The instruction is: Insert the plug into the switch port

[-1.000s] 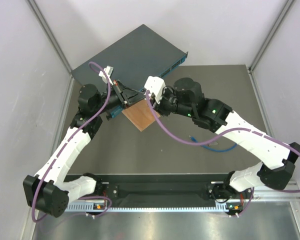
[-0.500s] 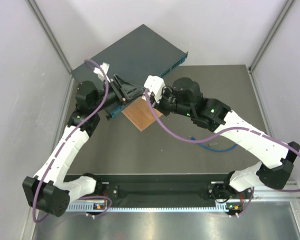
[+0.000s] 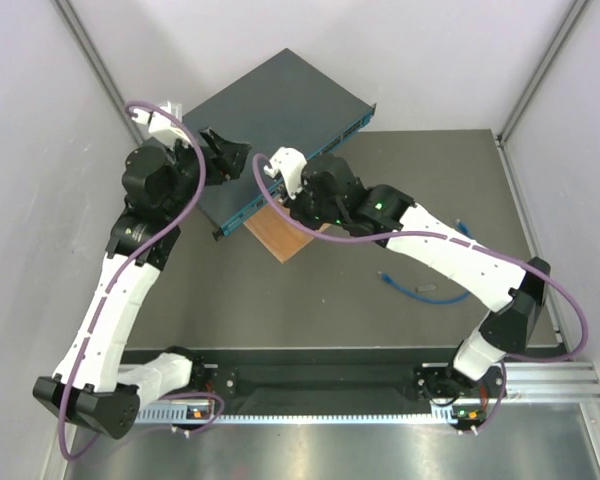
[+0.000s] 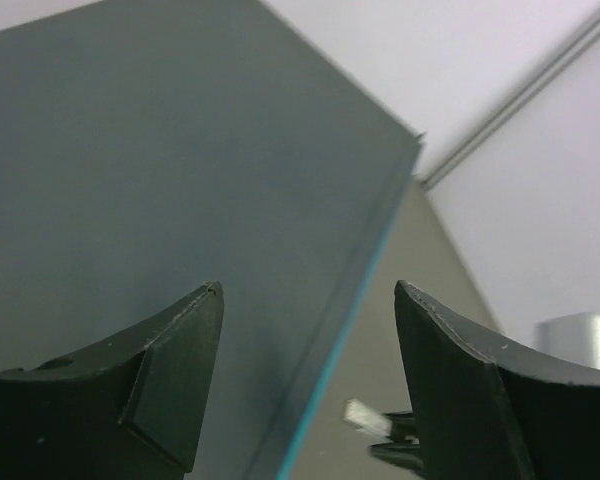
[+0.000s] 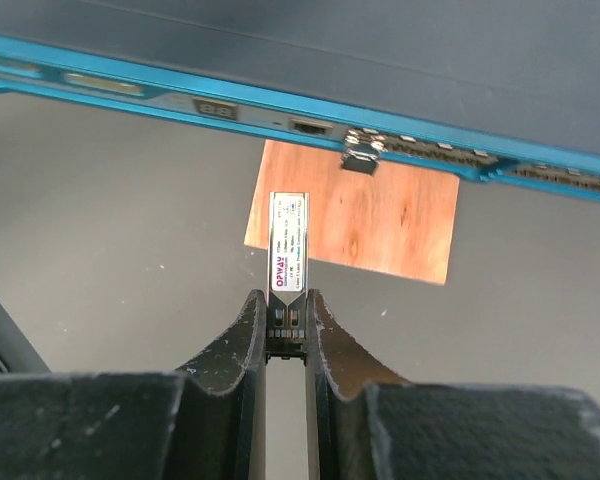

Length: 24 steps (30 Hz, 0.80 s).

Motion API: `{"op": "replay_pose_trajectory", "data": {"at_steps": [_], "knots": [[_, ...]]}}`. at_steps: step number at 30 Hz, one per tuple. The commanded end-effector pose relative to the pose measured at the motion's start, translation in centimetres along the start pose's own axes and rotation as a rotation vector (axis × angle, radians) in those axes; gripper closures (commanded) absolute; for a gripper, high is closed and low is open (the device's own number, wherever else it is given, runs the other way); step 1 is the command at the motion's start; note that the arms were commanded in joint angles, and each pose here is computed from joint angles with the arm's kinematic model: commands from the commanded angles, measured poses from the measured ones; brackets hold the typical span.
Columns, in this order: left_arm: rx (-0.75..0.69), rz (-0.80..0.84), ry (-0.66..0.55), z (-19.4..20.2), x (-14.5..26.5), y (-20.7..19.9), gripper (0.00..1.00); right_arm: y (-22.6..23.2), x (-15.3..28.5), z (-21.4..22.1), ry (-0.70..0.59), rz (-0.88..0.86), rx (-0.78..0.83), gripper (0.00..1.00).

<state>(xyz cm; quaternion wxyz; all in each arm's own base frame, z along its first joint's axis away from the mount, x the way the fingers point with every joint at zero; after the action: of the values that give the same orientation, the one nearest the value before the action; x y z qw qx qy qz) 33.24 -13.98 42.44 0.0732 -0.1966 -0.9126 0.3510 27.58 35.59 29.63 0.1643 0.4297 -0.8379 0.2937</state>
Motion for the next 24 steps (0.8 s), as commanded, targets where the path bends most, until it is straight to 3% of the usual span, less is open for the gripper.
{"op": "replay_pose_trajectory", "data": {"at_steps": [1, 24], "knots": [[-0.109, -0.113, -0.007, 0.3, -0.3, 3.1, 0.26, -1.8, 1.3, -2.5, -0.058, 0.083, -0.084, 1.0], [-0.085, -0.181, 0.043, 2.2, -1.2, 5.3, 0.27, -4.0, -0.4, -3.3, -0.054, 0.128, -0.057, 1.0]]}}
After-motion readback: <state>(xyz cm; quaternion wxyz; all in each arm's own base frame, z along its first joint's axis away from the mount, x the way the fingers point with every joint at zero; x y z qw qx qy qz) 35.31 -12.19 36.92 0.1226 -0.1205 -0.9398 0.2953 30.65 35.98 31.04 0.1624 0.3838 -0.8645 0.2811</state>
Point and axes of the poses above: each gripper's point midway between its finger pads, its own x axis back along the fingers, its own y axis along the line the jaws close on, z = x × y, the point moved 1 cm from there along x, back along the fingers, and after that the axes turned 13 degrees about x, right-handed, at the moved point
